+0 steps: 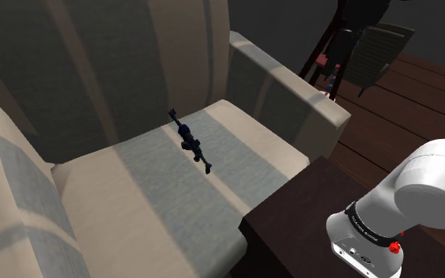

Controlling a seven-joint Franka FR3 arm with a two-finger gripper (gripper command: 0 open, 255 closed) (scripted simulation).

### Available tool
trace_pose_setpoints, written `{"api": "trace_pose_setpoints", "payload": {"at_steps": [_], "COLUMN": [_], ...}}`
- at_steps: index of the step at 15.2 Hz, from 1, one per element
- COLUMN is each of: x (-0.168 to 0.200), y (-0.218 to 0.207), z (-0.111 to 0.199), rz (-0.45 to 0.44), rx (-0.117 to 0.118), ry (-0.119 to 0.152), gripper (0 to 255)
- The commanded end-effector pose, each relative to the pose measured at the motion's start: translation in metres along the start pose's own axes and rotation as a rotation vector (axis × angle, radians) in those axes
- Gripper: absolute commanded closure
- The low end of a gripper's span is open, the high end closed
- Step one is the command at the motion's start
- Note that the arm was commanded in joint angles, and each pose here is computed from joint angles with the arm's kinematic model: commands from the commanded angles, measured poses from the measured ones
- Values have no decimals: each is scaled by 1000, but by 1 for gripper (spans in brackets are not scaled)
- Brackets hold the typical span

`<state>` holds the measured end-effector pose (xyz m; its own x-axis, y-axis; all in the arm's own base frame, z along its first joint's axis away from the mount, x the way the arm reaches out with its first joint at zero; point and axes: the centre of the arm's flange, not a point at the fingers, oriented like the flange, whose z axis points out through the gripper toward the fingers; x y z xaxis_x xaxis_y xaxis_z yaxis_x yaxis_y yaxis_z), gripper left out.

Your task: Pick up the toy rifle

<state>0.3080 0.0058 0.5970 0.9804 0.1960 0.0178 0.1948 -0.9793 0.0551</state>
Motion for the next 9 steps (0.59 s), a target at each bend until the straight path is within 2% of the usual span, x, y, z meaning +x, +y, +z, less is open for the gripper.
{"api": "trace_pose_setpoints", "payload": {"at_steps": [1, 9], "x": [0, 76], "y": [0, -30], "z": [0, 67], "rz": [0, -7], "rx": [0, 0], "ry": [0, -5], "gripper": [0, 0]}}
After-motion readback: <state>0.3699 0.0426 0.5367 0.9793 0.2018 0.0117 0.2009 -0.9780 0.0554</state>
